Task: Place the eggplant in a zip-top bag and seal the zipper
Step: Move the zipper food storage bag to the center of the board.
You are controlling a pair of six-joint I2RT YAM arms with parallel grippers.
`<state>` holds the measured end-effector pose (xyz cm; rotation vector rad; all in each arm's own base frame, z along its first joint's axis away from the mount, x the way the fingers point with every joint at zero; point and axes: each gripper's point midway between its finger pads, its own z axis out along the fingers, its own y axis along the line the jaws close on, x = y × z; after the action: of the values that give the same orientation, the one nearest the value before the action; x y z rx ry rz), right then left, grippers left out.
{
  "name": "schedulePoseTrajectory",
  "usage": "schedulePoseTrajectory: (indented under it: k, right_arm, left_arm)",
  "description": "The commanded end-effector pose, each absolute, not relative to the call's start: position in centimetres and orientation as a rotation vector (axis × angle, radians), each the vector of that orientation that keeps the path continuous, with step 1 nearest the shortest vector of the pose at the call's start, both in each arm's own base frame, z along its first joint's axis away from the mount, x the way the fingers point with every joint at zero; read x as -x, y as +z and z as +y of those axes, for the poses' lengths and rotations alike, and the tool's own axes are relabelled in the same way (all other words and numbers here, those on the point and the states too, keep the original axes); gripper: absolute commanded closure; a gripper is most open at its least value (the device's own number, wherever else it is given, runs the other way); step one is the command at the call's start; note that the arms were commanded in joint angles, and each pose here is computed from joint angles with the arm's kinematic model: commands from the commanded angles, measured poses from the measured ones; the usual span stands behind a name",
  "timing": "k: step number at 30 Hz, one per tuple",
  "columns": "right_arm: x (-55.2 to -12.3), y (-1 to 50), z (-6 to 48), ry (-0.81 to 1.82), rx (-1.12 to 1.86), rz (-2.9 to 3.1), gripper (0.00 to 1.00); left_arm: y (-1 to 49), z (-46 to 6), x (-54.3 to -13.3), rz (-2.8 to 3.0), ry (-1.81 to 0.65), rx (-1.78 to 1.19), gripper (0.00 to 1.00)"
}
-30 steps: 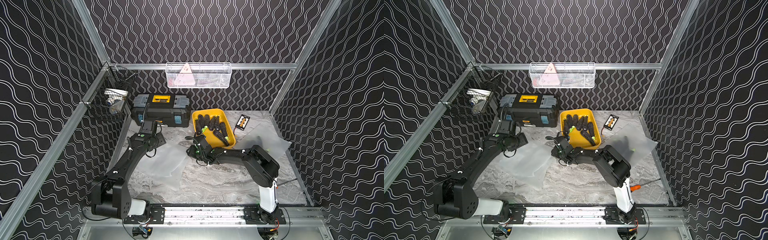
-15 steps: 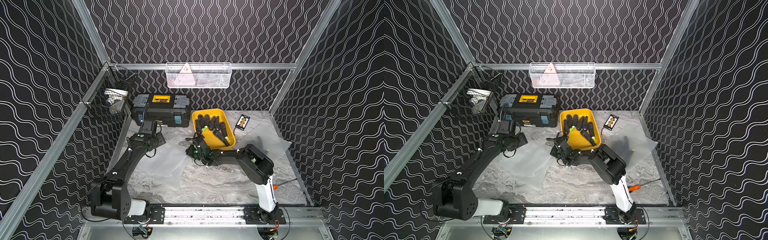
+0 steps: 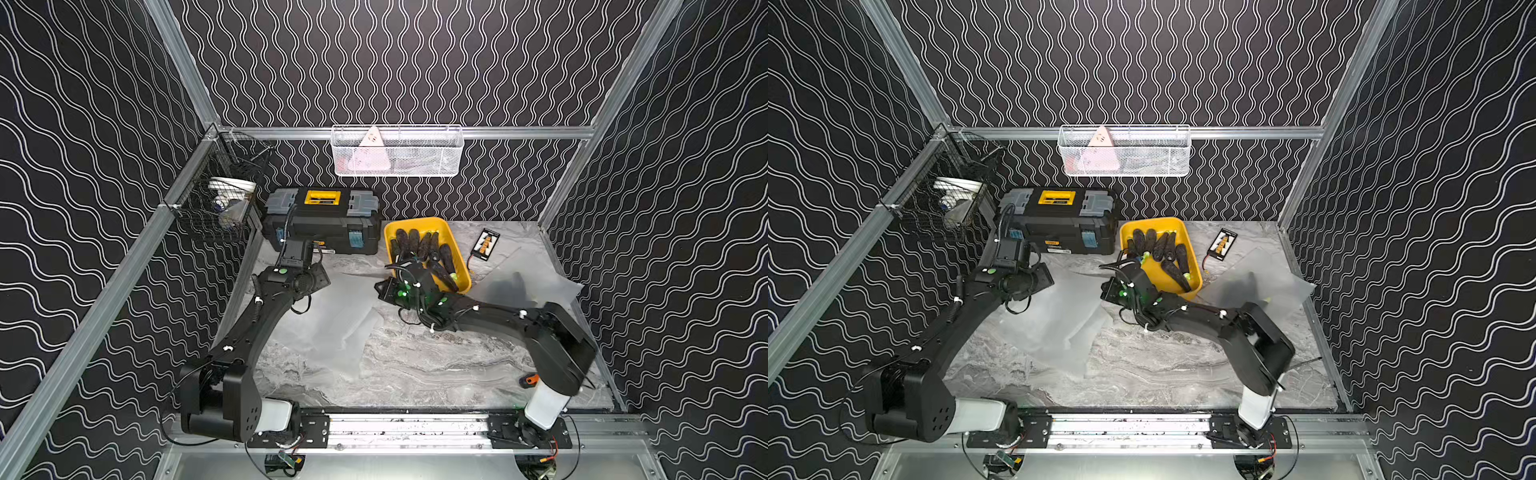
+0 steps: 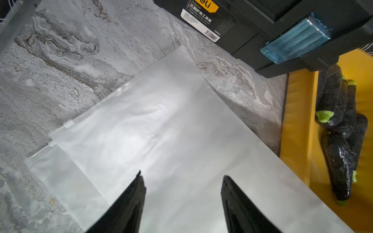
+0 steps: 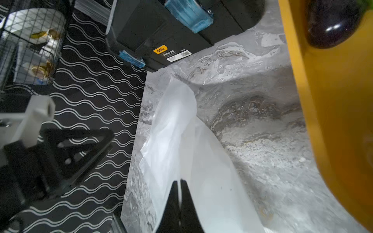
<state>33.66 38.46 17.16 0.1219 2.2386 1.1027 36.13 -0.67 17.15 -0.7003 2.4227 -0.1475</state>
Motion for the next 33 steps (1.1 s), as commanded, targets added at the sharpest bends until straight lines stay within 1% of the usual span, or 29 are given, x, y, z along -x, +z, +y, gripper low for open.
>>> schedulePoseTrajectory:
  k: [1,5,11,17,18,19,20,23,24,29,31,33]
  right_arm:
    - [-31.7,16.3,34.6,0.933,-0.112,2.332,1.0]
    - [-29.8,15.4,29.5,0.802,-0.139,2.448,1.0]
    - [-26.5,12.1,21.4,0.589,-0.252,2.68,1.0]
    - [-26.3,10.4,10.7,0.313,-0.456,2.724,0.99]
    - [-26.5,10.1,9.4,0.279,-0.479,2.719,0.96]
    - [-26.9,9.9,8.5,0.245,-0.491,2.716,0.87]
    - [-27.1,9.6,7.9,0.207,-0.491,2.722,0.81]
    - [-28.0,8.8,7.4,0.13,-0.465,2.755,0.64]
    - [-28.3,8.8,7.6,0.128,-0.457,2.766,0.62]
    - [-29.9,11.1,9.7,0.166,-0.357,2.729,0.57]
    - [-29.9,12.0,12.2,0.216,-0.266,2.721,0.56]
    - [-29.5,12.8,16.6,0.39,-0.159,2.719,0.56]
  left_arm:
    - [18.7,0.1,-36.3,2.389,-0.063,0.651,0.35]
    - [20.0,-0.8,-36.3,2.377,0.029,0.56,0.35]
    - [19.3,-3.5,-36.6,2.414,0.019,0.474,0.35]
    - [17.4,-6.1,-36.5,2.48,0.003,0.385,0.35]
    - [16.9,-6.5,-36.6,2.493,-0.01,0.374,0.35]
    - [16.4,-6.9,-36.5,2.508,-0.025,0.364,0.35]
    - [16.0,-7.4,-36.5,2.52,-0.044,0.355,0.35]
    - [15.0,-9.1,-36.3,2.563,-0.103,0.311,0.35]
    - [14.7,-9.7,-36.1,2.575,-0.12,0.295,0.35]
    - [13.4,-12.0,-35.2,2.638,-0.271,0.244,0.35]
    - [12.8,-12.6,-34.7,2.667,-0.318,0.228,0.35]
    - [12.0,-13.1,-33.9,2.702,-0.359,0.214,0.35]
